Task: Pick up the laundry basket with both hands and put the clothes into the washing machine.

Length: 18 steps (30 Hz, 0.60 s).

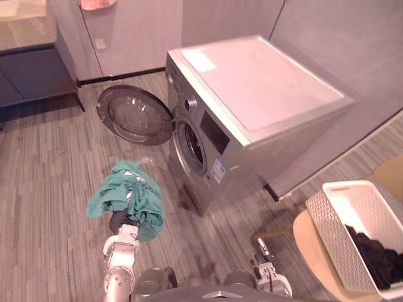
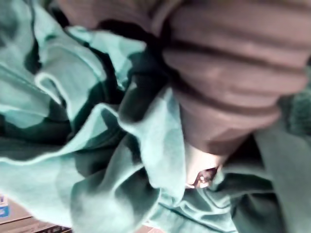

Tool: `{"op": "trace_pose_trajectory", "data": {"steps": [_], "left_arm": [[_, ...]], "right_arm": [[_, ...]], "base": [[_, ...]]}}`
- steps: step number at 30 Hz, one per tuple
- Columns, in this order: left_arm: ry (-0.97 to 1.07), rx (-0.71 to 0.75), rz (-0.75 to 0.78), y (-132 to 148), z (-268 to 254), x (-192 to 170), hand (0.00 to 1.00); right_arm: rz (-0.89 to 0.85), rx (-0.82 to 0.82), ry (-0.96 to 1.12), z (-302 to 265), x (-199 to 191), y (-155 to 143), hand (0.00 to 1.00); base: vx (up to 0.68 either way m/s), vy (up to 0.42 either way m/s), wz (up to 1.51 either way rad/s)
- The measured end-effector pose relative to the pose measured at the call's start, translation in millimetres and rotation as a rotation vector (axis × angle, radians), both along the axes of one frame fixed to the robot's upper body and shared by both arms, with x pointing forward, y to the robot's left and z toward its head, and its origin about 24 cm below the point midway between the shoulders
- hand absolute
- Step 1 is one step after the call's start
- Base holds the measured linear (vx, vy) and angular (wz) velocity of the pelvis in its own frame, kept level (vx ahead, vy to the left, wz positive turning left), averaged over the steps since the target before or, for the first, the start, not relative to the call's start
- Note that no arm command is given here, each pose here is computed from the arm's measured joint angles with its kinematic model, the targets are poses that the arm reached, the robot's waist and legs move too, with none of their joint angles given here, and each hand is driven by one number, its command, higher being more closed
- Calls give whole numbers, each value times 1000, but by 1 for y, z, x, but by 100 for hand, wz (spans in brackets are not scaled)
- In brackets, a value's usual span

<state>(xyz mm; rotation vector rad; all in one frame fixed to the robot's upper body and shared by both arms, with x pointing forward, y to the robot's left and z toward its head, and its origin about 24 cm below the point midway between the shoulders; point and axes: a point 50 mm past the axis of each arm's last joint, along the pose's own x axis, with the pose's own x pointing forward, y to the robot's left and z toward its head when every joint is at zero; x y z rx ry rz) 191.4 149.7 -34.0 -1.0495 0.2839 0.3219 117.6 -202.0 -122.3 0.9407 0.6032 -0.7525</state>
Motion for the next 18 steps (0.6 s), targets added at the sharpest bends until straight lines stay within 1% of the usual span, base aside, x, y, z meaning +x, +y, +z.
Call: {"op": "trace_pose_trajectory", "data": {"steps": [3,6,11,15,18], "left_arm": [[49,-22,-120,-30,-10,3,100],[30,-28,-201,-48,-6,6,100],[22,-34,-195,-47,-5,3,100],[98,-47,-127,-33,-18,-18,100],[116,-44,-76,-23,-19,-27,100]], "right_arm": [[57,-23,21,-1,-3,5,0],[83,-24,25,0,-12,11,0],[79,-55,-20,8,-6,7,0],[165,-77,-82,17,18,18,0],[158,-95,-49,17,17,15,0]], "base": [[168,-38,44],[401,-143,51],[466,-137,-13],[353,0,-88],[300,177,-117]]}}
